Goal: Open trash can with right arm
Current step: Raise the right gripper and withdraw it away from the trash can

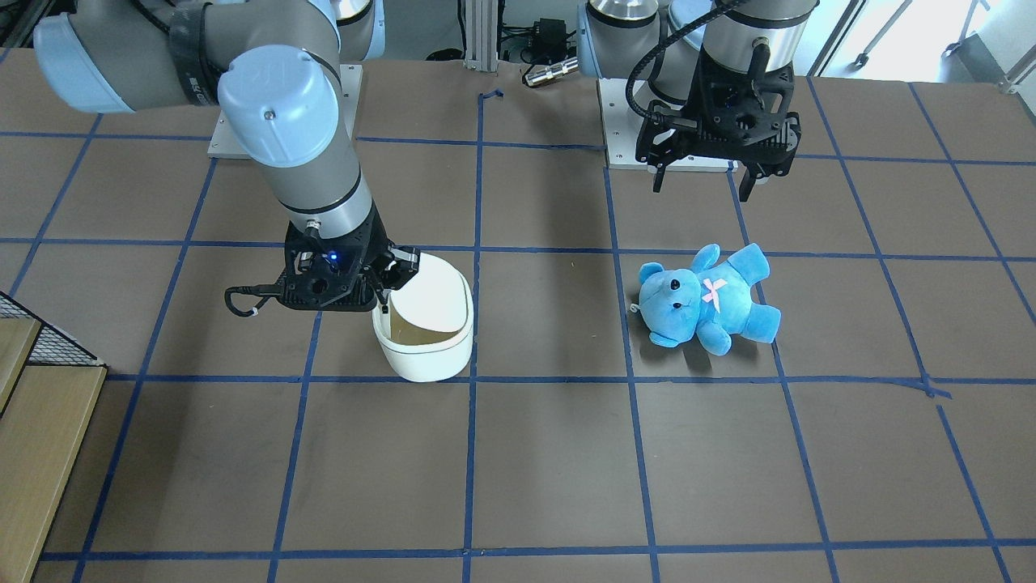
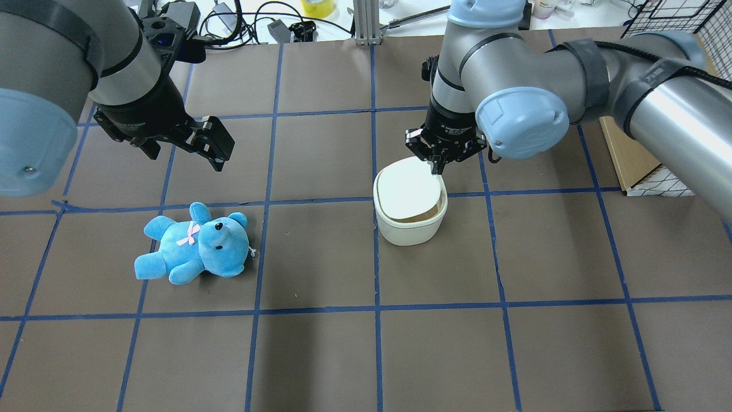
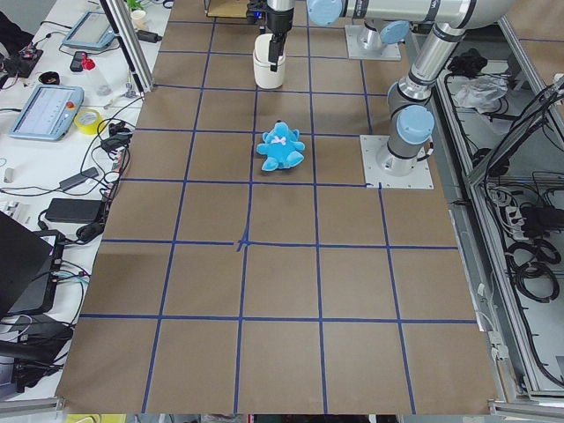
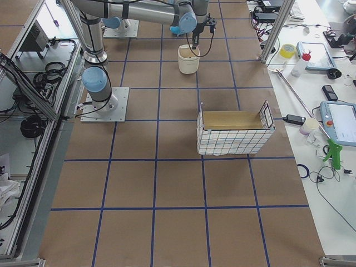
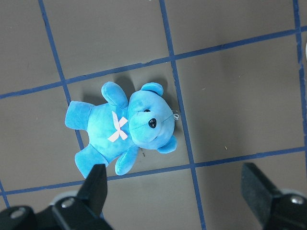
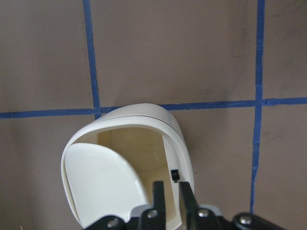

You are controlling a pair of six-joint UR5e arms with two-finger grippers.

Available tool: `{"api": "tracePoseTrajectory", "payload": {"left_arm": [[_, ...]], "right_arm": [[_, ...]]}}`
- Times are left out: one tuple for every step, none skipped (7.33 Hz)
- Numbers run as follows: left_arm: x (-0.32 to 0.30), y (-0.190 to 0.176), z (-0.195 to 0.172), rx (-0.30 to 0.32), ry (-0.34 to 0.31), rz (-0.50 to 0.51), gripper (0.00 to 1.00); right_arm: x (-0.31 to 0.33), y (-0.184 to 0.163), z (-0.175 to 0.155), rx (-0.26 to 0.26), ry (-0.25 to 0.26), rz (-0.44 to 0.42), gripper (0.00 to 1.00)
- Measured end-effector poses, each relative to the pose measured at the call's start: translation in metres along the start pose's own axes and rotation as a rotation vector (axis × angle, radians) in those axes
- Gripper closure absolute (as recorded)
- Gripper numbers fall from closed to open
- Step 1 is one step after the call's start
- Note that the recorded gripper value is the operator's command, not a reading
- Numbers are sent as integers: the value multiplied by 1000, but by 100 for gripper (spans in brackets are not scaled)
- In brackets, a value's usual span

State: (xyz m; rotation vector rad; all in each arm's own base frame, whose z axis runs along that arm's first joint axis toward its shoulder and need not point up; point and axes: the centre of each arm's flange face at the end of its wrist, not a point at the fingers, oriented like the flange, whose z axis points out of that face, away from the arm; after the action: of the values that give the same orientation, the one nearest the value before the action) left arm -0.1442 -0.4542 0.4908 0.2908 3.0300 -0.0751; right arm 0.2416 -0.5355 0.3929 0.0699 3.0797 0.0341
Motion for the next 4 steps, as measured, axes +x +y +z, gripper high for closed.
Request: {"api": "tracePoseTrajectory", "payload": {"left_arm": [[0, 0, 0, 0, 0, 0, 0], [0, 0, 0, 0, 0, 0, 0], [0, 0, 0, 0, 0, 0, 0], [0, 0, 0, 0, 0, 0, 0]], "right_arm": [[6, -7, -24, 10, 10, 7, 0], [14, -10, -48, 18, 26, 12, 0], [26, -9, -67, 26, 34, 9, 0], [43, -8, -83, 29, 38, 3, 0]]}}
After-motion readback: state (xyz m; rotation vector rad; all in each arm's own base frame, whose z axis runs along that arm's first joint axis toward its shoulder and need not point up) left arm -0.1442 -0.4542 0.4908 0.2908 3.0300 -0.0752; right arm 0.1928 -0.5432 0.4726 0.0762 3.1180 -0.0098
